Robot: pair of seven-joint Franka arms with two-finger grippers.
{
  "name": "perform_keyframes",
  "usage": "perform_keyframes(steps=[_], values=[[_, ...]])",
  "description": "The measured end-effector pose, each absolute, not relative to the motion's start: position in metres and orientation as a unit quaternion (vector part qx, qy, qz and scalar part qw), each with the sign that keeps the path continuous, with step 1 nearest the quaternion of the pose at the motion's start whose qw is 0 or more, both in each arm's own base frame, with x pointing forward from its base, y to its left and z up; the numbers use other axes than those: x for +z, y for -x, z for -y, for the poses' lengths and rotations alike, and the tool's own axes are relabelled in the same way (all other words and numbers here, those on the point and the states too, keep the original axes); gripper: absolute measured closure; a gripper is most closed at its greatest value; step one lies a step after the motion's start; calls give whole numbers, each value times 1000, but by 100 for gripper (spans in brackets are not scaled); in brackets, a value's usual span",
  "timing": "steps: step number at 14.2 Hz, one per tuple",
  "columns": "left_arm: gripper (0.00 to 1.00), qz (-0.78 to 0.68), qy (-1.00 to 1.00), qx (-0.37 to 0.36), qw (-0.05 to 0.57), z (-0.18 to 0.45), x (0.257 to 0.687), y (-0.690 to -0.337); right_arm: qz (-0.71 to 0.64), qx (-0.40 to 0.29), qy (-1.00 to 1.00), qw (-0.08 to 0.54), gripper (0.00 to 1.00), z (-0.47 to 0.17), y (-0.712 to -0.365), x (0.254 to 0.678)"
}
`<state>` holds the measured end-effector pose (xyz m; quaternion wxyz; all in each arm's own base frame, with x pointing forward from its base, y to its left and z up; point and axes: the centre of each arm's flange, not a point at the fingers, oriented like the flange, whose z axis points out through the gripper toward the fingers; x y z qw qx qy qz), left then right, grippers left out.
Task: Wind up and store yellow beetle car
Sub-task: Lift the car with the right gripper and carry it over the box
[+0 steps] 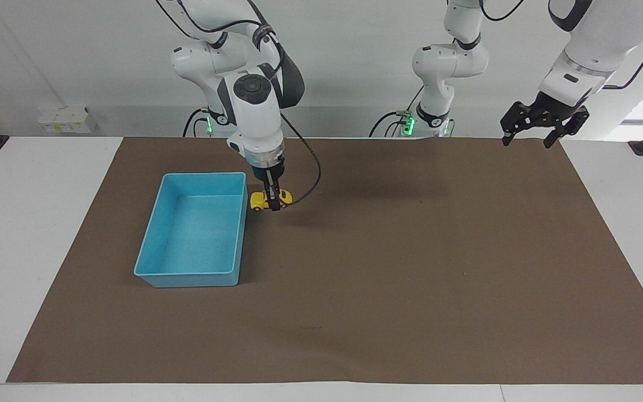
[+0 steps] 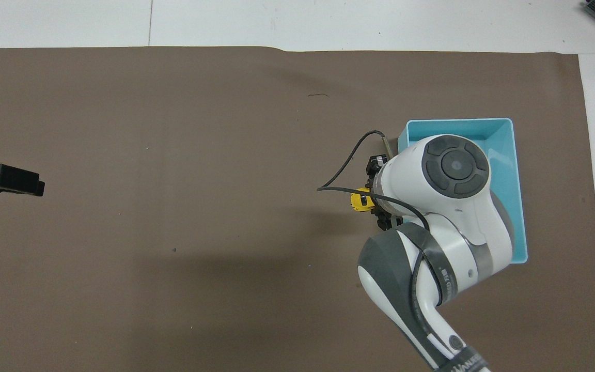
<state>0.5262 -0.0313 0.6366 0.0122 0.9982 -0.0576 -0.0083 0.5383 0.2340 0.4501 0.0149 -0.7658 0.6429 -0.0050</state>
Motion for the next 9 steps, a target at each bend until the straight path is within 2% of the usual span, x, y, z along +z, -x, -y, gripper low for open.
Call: perform_keyframes(steps=[4, 9], values=[[0, 58, -998, -8, 12, 31, 637, -526, -601, -7, 799, 15, 48, -222, -545, 461], [0, 58, -998, -8, 12, 31, 637, -526, -500, -4, 866, 6, 48, -160, -565, 454]])
